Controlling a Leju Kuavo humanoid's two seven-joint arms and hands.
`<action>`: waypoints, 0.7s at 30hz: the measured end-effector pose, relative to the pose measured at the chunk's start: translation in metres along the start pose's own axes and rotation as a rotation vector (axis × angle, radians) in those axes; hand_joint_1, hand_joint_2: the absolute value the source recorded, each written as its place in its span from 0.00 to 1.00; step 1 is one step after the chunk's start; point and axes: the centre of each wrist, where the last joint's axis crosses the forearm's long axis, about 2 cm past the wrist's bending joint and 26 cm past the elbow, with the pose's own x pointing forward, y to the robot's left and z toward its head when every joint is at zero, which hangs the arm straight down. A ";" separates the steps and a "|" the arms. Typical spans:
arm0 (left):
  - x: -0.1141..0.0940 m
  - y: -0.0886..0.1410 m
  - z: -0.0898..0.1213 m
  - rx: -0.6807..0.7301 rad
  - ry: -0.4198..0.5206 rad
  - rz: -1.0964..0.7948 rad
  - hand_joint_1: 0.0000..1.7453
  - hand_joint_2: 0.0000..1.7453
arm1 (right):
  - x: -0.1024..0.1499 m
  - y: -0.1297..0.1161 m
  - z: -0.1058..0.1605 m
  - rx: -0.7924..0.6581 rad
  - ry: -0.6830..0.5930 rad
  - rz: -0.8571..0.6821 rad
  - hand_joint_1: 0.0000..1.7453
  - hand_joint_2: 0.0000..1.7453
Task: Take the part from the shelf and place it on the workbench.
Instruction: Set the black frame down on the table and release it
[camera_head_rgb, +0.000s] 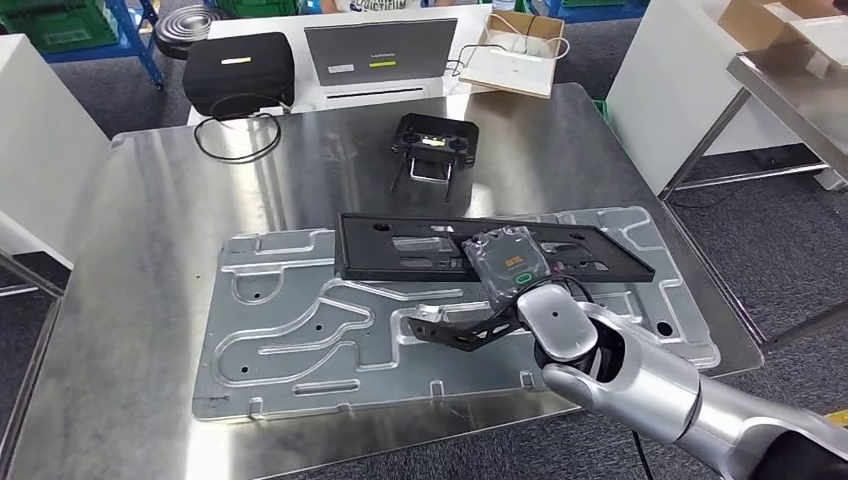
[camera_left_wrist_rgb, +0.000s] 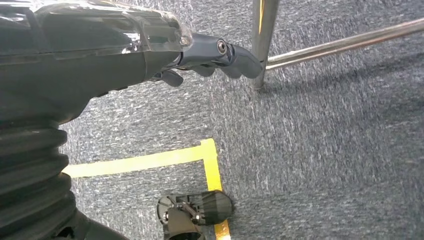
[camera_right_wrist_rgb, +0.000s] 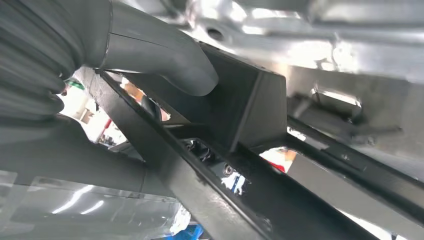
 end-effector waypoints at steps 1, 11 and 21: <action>0.000 0.000 0.000 0.000 0.001 0.000 0.00 1.00 | 0.001 0.002 0.000 0.007 -0.001 0.003 1.00 1.00; 0.000 0.000 0.000 0.000 0.013 0.008 0.00 1.00 | 0.009 0.011 -0.005 0.047 -0.003 0.016 1.00 1.00; 0.001 -0.001 0.000 -0.002 -0.011 0.002 0.00 1.00 | 0.010 0.016 -0.009 0.072 0.012 0.025 1.00 1.00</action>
